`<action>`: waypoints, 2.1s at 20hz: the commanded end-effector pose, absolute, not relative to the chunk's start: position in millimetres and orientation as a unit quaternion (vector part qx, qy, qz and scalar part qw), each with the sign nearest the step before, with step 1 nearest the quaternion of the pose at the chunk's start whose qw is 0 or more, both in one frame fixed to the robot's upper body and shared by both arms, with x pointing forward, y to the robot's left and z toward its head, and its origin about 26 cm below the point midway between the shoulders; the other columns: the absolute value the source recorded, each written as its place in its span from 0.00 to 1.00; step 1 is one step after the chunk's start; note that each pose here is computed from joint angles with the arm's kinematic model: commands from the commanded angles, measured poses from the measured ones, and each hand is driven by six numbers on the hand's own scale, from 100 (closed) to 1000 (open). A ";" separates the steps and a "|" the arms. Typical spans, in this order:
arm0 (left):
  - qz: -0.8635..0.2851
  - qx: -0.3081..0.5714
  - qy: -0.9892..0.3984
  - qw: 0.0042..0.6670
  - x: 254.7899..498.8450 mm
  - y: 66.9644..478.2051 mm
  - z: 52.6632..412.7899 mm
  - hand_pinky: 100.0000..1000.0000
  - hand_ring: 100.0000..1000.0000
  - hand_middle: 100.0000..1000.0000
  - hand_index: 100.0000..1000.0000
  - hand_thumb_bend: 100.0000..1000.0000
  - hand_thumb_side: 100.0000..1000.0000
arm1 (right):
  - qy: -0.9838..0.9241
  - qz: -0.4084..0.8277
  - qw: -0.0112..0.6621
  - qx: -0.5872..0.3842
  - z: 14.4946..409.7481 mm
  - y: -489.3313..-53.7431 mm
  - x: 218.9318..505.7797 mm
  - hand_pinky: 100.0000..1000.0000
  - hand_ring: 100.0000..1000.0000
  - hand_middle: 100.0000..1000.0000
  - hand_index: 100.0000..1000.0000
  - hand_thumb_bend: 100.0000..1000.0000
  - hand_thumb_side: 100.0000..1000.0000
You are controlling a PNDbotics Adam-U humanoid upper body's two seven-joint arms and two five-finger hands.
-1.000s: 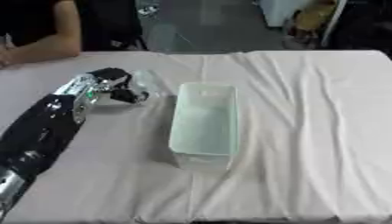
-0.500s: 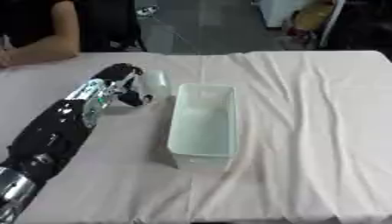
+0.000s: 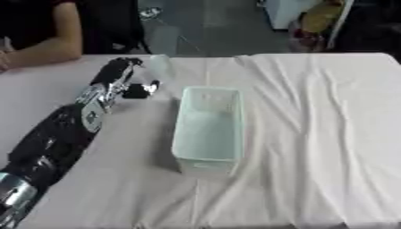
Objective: Pick up objects on the table and place them in the box.
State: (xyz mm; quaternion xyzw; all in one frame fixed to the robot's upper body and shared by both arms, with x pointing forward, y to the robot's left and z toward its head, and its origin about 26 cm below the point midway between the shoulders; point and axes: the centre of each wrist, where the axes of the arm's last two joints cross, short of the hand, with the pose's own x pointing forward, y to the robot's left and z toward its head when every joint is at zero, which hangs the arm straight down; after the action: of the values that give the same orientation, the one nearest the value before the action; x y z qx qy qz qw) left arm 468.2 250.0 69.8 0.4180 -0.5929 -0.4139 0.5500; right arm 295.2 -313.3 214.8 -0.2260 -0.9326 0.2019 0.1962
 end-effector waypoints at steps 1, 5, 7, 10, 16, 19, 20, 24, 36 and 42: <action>-0.357 0.406 -0.645 0.540 472.1 256.2 102.1 0.15 0.00 0.00 0.12 0.00 0.44 | -0.934 0.206 0.182 -0.227 223.1 -312.3 293.5 0.67 0.82 0.91 0.94 0.00 0.40; -0.266 0.330 -0.726 0.541 464.7 251.1 135.5 0.15 0.00 0.00 0.12 0.00 0.48 | -0.934 0.206 0.181 -0.227 223.6 -312.5 293.5 0.67 0.82 0.91 0.94 0.00 0.40; -0.237 0.286 -0.755 0.541 459.0 246.4 149.1 0.15 0.00 0.00 0.11 0.00 0.48 | -0.934 0.206 0.181 -0.228 223.9 -312.5 293.6 0.67 0.82 0.91 0.94 0.00 0.40; -0.235 0.227 -0.772 0.545 450.4 236.9 162.0 0.15 0.00 0.00 0.11 0.00 0.48 | -0.934 0.207 0.180 -0.228 224.2 -312.5 293.6 0.67 0.82 0.91 0.94 0.00 0.40; -0.329 0.181 -0.760 0.531 439.4 207.8 173.5 0.16 0.00 0.00 0.12 0.00 0.44 | -0.935 0.208 0.179 -0.226 224.6 -312.1 293.7 0.67 0.82 0.91 0.94 0.00 0.40; -0.383 0.185 -0.743 0.518 439.1 192.4 172.5 0.16 0.00 0.00 0.13 0.00 0.40 | -0.935 0.209 0.179 -0.225 224.8 -311.8 293.9 0.67 0.82 0.91 0.94 0.00 0.40; -0.401 0.186 -0.735 0.514 439.8 186.3 170.0 0.16 0.00 0.00 0.13 0.00 0.40 | -0.935 0.209 0.178 -0.225 224.9 -311.7 293.9 0.67 0.82 0.91 0.94 0.00 0.40; -0.461 0.180 -0.714 0.496 442.2 162.5 159.4 0.17 0.00 0.00 0.14 0.00 0.38 | -0.935 0.209 0.178 -0.224 224.9 -311.4 294.0 0.67 0.82 0.91 0.94 0.00 0.40; -0.715 0.208 -0.567 0.353 434.2 141.5 161.9 0.92 0.95 0.99 1.00 1.00 1.00 | -0.936 0.208 0.177 -0.224 225.6 -311.2 294.2 0.68 0.82 0.91 0.94 0.00 0.40; -0.712 0.220 -0.567 0.351 435.8 146.0 164.6 0.95 0.96 1.00 1.00 1.00 1.00 | -0.935 0.208 0.178 -0.225 224.9 -311.4 294.0 0.67 0.82 0.91 0.94 0.00 0.40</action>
State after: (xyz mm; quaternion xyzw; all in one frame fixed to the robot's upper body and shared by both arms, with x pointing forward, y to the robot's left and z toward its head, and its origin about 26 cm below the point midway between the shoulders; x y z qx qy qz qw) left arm 433.2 143.1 146.9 0.2025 -0.5589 -0.7171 0.3639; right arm 295.5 -311.9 214.7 -0.2227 -0.9325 0.2059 0.1962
